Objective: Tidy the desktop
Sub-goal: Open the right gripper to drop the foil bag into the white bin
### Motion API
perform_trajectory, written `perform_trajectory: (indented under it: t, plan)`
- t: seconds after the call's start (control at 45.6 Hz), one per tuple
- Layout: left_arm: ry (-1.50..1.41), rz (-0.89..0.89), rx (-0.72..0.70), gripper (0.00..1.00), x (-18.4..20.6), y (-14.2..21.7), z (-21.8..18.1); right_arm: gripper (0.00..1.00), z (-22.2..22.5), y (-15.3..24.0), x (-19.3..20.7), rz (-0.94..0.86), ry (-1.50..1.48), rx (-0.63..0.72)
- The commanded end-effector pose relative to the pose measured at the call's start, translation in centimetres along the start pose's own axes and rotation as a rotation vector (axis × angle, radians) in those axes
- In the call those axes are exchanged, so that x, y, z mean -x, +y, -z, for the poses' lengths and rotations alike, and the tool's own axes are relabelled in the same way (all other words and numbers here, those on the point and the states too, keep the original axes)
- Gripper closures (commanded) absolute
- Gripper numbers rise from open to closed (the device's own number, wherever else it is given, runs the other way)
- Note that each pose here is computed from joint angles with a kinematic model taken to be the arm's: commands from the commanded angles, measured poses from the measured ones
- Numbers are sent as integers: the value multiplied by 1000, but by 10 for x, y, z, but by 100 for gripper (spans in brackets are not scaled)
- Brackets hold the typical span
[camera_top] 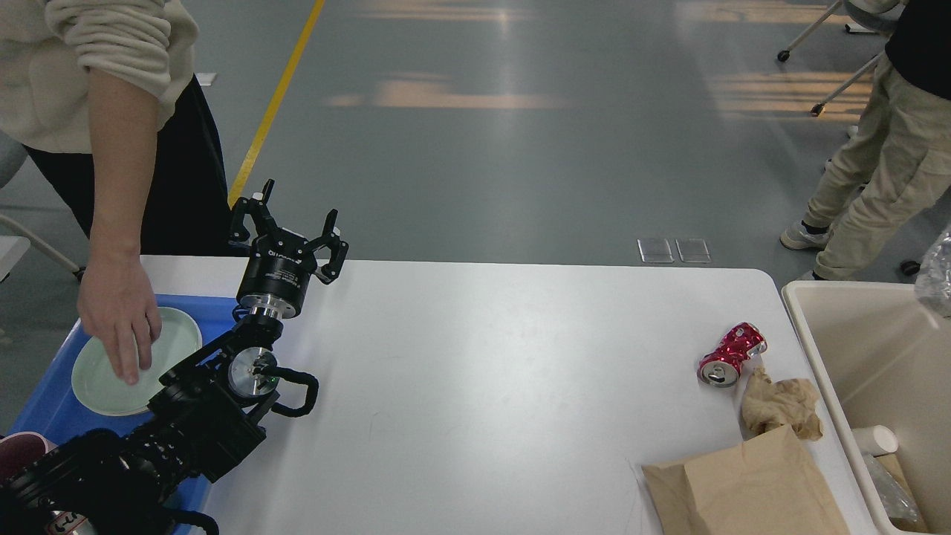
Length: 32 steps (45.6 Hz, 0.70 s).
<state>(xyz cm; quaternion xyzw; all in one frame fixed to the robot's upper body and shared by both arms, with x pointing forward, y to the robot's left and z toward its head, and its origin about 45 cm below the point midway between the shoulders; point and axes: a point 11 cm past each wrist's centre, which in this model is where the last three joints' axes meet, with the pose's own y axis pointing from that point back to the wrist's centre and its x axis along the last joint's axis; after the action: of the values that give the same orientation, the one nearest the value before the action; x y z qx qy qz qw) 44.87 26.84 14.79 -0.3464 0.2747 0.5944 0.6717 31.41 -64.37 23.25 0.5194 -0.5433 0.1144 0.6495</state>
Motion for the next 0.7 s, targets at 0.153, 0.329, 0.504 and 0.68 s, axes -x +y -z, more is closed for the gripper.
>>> perform_trajectory:
  t: [0.153,0.329,0.504,0.68]
  plan:
    - [0,0,0,4,0,0,0,100,-18,-5,57,48,-100,15]
    - [-1,-1,0,4,0,0,0,37,-21,-6,54,32,-82,20]
    - [0,0,0,4,0,0,0,15,-25,-7,60,39,-67,30]
    - [0,0,0,4,0,0,0,0,-26,-7,62,47,-64,32]
